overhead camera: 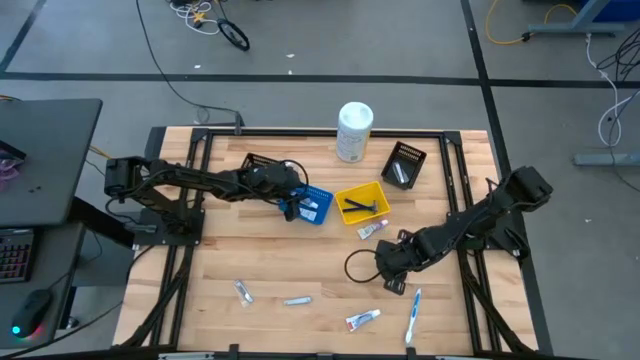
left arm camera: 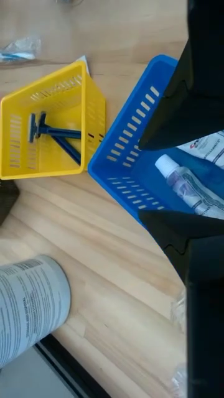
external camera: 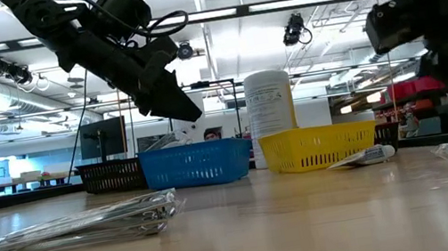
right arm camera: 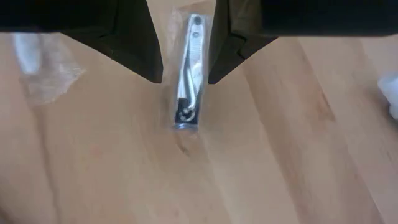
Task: Pick & Place Travel size toiletries
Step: Put the silver nail cutter into the right black bin
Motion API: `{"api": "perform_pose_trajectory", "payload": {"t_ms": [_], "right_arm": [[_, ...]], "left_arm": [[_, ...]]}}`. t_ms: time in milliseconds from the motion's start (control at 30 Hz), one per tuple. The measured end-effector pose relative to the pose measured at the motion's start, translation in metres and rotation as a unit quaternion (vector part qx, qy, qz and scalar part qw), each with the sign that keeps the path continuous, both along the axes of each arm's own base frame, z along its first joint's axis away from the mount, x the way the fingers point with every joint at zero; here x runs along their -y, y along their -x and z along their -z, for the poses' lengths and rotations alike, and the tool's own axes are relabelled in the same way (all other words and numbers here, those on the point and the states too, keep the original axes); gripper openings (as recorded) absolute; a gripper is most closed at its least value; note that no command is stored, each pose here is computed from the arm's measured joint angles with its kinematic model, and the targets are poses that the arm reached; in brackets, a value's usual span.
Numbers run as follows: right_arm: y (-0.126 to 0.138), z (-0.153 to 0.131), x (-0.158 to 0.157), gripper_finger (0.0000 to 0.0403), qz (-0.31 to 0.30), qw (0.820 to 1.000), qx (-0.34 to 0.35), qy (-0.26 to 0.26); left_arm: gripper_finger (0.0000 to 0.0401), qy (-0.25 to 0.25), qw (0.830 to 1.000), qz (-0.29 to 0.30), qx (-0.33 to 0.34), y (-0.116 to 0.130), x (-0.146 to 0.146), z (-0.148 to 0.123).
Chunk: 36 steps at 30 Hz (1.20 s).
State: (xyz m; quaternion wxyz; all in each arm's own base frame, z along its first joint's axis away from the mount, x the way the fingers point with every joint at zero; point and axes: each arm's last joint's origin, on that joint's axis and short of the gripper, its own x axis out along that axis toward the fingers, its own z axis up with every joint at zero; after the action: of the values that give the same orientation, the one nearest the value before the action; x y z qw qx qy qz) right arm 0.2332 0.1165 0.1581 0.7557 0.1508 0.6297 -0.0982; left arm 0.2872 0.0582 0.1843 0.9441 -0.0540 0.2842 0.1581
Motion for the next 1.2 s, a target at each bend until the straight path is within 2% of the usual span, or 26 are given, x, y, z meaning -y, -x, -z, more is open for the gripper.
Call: {"api": "perform_pose_trajectory", "payload": {"t_ms": [133, 400, 700, 867, 1000, 1100, 1200], "right_arm": [[-0.003, 0.009, -0.001, 0.0138, 0.001, 1.000, -0.013, 0.005], [-0.008, 0.029, -0.004, 0.0135, -0.041, 0.998, -0.041, 0.022], [-0.009, 0.031, 0.002, 0.0067, -0.041, 0.997, -0.050, 0.028], [-0.016, 0.023, 0.006, 0.0059, -0.034, 0.998, -0.048, 0.015], [-0.037, -0.003, 0.009, 0.0057, -0.057, 0.998, 0.010, 0.025], [-0.045, -0.027, 0.018, 0.0058, -0.092, 0.993, 0.020, 0.077], [-0.046, -0.056, 0.034, 0.0063, -0.091, 0.976, 0.022, 0.195]], "left_arm": [[0.0176, 0.000, 1.000, 0.000, 0.000, 0.000, 0.000, 0.000], [0.0176, 0.001, 1.000, -0.001, -0.001, 0.000, 0.000, 0.000], [0.0176, 0.001, 1.000, -0.001, -0.003, 0.000, 0.000, 0.000], [0.0176, 0.001, 1.000, -0.001, -0.003, 0.000, 0.000, 0.000], [0.0176, 0.001, 1.000, -0.001, -0.002, 0.000, 0.000, 0.000], [0.0176, 0.001, 1.000, -0.001, -0.001, 0.000, 0.000, 0.000], [0.0176, 0.001, 1.000, -0.001, -0.001, 0.000, 0.000, 0.000]]}}
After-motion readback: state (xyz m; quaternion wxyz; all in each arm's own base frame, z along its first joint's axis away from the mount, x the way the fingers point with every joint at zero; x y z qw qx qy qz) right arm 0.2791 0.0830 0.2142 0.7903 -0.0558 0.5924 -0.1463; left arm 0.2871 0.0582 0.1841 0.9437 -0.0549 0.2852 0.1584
